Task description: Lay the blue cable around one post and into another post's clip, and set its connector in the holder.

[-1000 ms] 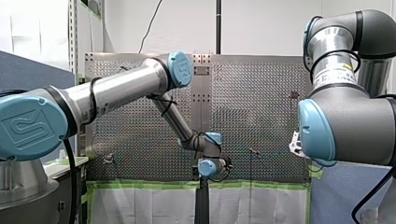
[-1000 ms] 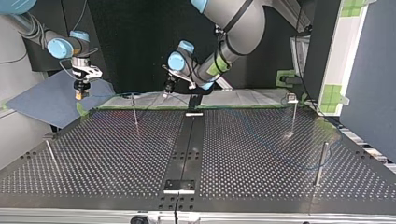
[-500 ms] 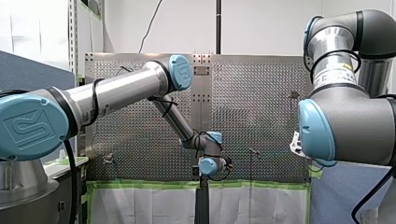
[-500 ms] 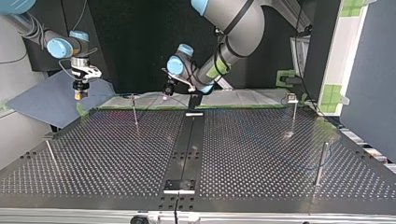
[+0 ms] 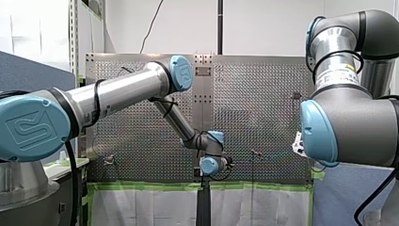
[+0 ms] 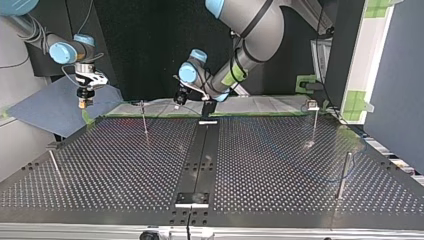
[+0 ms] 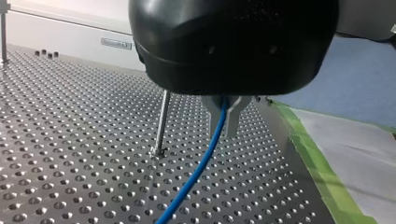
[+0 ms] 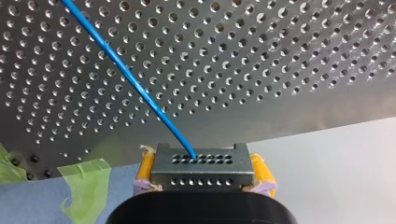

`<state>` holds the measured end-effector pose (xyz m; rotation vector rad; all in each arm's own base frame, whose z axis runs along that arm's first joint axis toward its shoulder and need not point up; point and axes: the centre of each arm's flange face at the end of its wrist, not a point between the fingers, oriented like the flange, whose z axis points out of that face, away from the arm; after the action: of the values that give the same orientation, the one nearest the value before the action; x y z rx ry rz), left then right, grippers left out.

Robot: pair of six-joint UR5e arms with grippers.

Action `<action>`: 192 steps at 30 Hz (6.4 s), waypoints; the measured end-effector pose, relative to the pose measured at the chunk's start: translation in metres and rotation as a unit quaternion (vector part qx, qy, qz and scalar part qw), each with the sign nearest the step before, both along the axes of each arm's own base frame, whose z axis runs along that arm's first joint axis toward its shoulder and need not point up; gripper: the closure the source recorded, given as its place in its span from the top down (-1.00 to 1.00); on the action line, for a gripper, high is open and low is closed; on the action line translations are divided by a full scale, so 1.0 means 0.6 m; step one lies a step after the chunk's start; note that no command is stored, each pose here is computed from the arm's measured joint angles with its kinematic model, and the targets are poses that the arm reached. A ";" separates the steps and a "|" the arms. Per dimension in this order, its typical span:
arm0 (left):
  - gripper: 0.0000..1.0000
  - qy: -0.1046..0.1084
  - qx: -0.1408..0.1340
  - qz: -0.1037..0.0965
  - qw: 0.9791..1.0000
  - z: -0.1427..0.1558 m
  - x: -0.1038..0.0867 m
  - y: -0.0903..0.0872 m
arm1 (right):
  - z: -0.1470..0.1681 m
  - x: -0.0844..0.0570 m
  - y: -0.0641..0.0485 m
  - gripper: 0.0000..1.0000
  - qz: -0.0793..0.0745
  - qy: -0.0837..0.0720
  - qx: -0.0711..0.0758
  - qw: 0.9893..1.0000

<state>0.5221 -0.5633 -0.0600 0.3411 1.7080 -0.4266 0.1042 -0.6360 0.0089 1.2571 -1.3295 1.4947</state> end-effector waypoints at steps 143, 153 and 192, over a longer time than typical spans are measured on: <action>-0.95 -0.007 0.082 -0.038 0.996 0.054 -0.078 -0.037 | 0.029 0.005 -0.011 -1.00 0.014 0.021 0.007 1.000; -0.95 -0.006 0.076 -0.033 0.996 0.061 -0.069 -0.031 | 0.035 0.012 -0.011 -1.00 0.041 -0.008 0.008 0.999; -0.95 0.010 0.060 -0.031 0.998 0.111 -0.043 0.033 | -0.046 -0.002 0.017 -1.00 0.075 -0.098 0.077 0.989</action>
<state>0.4960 -0.5435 0.0067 0.4801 1.7498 -0.3742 0.1028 -0.6257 -0.0186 1.3605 -1.5303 1.6831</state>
